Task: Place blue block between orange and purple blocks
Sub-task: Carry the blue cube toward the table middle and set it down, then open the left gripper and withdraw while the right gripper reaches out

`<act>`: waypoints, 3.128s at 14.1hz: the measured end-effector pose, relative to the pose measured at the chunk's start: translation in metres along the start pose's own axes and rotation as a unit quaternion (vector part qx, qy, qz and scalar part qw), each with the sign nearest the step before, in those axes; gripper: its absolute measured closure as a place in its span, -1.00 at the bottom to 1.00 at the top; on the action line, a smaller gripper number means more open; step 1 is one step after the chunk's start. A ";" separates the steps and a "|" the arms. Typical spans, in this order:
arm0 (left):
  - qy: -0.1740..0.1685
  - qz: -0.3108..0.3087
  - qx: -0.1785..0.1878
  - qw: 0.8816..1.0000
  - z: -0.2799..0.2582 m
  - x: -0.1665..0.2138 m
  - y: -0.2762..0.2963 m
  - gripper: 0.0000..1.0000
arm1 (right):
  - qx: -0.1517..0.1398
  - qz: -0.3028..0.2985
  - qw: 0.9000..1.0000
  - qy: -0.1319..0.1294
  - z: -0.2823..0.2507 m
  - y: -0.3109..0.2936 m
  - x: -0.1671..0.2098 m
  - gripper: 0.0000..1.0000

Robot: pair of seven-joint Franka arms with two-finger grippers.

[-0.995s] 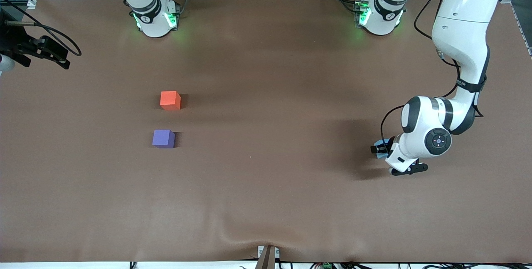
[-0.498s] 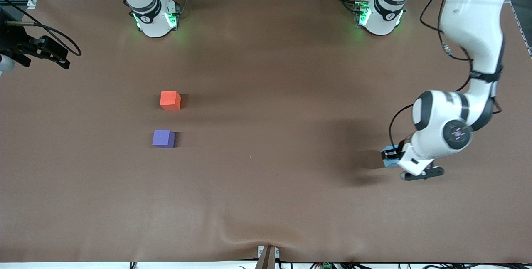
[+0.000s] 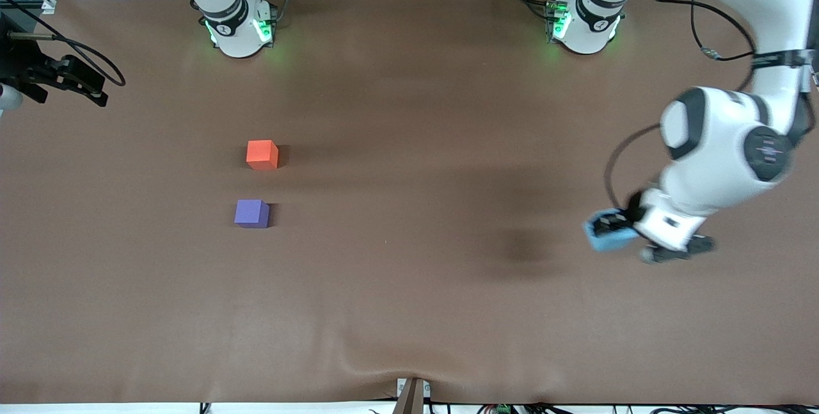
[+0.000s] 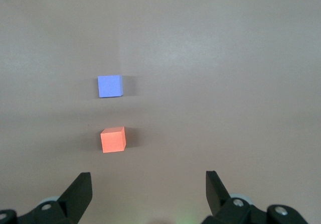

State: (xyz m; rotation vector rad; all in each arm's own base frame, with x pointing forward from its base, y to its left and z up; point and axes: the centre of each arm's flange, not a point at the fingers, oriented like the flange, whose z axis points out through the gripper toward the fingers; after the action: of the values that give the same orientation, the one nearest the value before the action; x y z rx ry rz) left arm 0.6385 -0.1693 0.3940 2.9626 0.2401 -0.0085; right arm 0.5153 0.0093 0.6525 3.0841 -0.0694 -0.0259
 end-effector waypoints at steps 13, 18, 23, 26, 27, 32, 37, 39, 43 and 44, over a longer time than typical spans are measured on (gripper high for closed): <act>-0.080 -0.022 0.053 0.995 0.197 -0.246 0.338 -0.11 | 0.000 -0.003 1.000 -0.005 0.005 0.000 0.003 -1.00; -0.015 0.032 0.086 0.996 0.207 -0.287 0.368 -0.81 | 0.000 -0.004 1.000 -0.005 0.006 0.000 0.003 -1.00; 0.011 0.013 0.086 0.996 0.066 -0.204 0.331 -1.00 | 0.000 -0.004 1.000 -0.006 0.006 0.000 0.003 -1.00; 0.013 0.004 0.086 0.996 -0.020 -0.137 0.262 -1.00 | 0.000 -0.004 1.000 -0.006 0.006 0.000 0.003 -1.00; 0.007 0.006 0.092 0.996 -0.034 -0.120 0.238 -1.00 | -0.001 -0.003 1.000 -0.009 0.009 0.000 0.005 -1.00; -0.048 0.026 0.125 0.991 -0.062 -0.059 0.132 -1.00 | 0.015 -0.032 0.998 -0.047 0.050 -0.030 0.027 -1.00; -0.089 0.057 0.128 0.986 -0.077 -0.048 0.033 -1.00 | 0.070 -0.099 0.990 -0.078 0.100 -0.132 0.041 -1.00; -0.095 0.077 0.122 0.985 -0.091 -0.050 0.001 -1.00 | 0.070 -0.120 0.987 -0.083 0.125 -0.169 0.047 -1.00; -0.096 0.122 0.118 0.981 -0.113 -0.047 -0.051 -1.00 | 0.057 -0.106 0.989 -0.081 0.167 -0.281 0.028 -1.00; -0.092 0.127 0.119 0.981 -0.117 -0.048 -0.056 -1.00 | 0.056 -0.114 0.989 -0.080 0.182 -0.311 0.020 -1.00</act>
State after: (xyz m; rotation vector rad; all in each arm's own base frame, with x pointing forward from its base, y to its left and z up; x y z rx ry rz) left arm 0.5814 -0.1031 0.5014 3.1776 -0.1756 -0.2972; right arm 0.5459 0.3088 0.4524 3.1769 0.2844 -0.2895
